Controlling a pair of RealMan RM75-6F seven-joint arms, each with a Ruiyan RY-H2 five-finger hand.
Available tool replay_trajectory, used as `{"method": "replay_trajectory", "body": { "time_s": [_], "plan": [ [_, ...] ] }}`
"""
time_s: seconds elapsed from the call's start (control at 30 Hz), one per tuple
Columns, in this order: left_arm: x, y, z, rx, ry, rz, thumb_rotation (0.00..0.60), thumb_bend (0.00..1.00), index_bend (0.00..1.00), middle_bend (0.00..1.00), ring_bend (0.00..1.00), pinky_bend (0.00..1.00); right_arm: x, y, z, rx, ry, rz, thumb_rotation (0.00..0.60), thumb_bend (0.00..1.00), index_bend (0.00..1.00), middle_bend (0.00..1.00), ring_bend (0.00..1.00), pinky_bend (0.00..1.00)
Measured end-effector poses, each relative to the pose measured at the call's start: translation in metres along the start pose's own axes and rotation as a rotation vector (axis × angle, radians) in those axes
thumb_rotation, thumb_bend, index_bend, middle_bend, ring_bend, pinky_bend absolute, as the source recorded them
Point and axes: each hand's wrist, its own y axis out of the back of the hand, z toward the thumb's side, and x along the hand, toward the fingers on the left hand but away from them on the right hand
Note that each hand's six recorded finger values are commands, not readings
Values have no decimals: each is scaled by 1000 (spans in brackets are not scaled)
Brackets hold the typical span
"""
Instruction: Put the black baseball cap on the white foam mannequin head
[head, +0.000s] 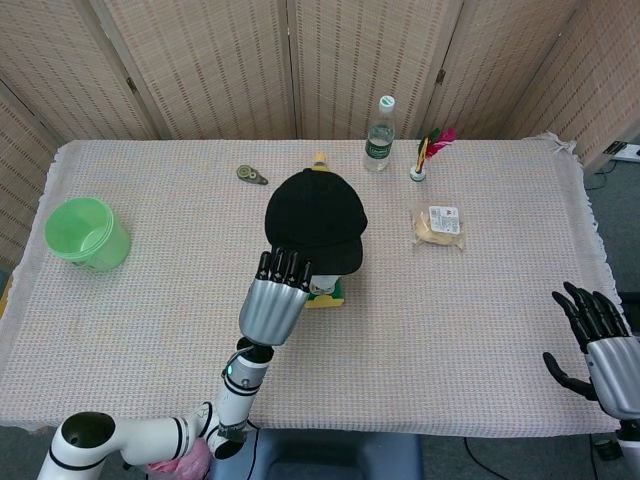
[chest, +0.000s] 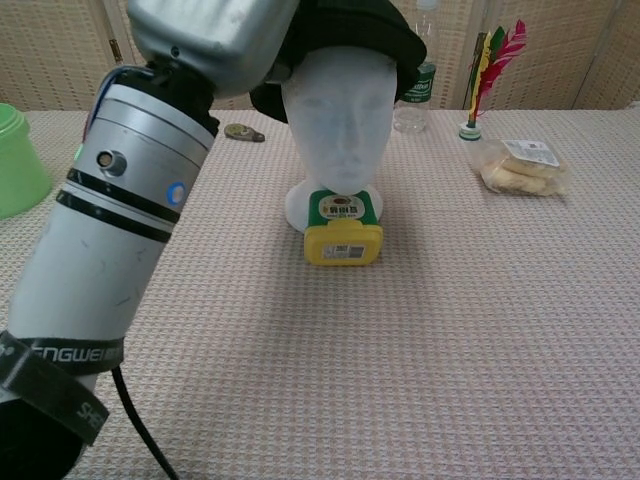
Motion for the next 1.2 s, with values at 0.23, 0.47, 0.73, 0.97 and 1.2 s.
{"method": "replay_trajectory", "body": {
  "time_s": [0.23, 0.47, 0.73, 0.97, 1.2],
  "plan": [
    [-4, -3, 2, 15, -3, -41, 600, 324, 218, 354, 283, 474, -2, 0, -1, 1, -5, -4, 600, 283, 0, 0, 0, 0],
    [-15, 0, 7, 1, -11, -118, 600, 266, 123, 255, 199, 392, -1, 1, -1, 2, -10, -10, 600, 285, 0, 0, 0, 0],
    [-33, 4, 19, -43, -36, -206, 600, 262, 79, 204, 171, 363, 1, 4, -2, -1, -15, -26, 600, 286, 0, 0, 0, 0],
    [-28, -1, -7, -48, -18, -232, 600, 261, 77, 200, 164, 355, 5, 9, -4, -5, -21, -46, 600, 287, 0, 0, 0, 0],
    [-12, -7, -60, -35, 32, -228, 600, 262, 77, 199, 163, 353, 2, 8, -7, 4, -44, -49, 600, 287, 0, 0, 0, 0]
  ]
}}
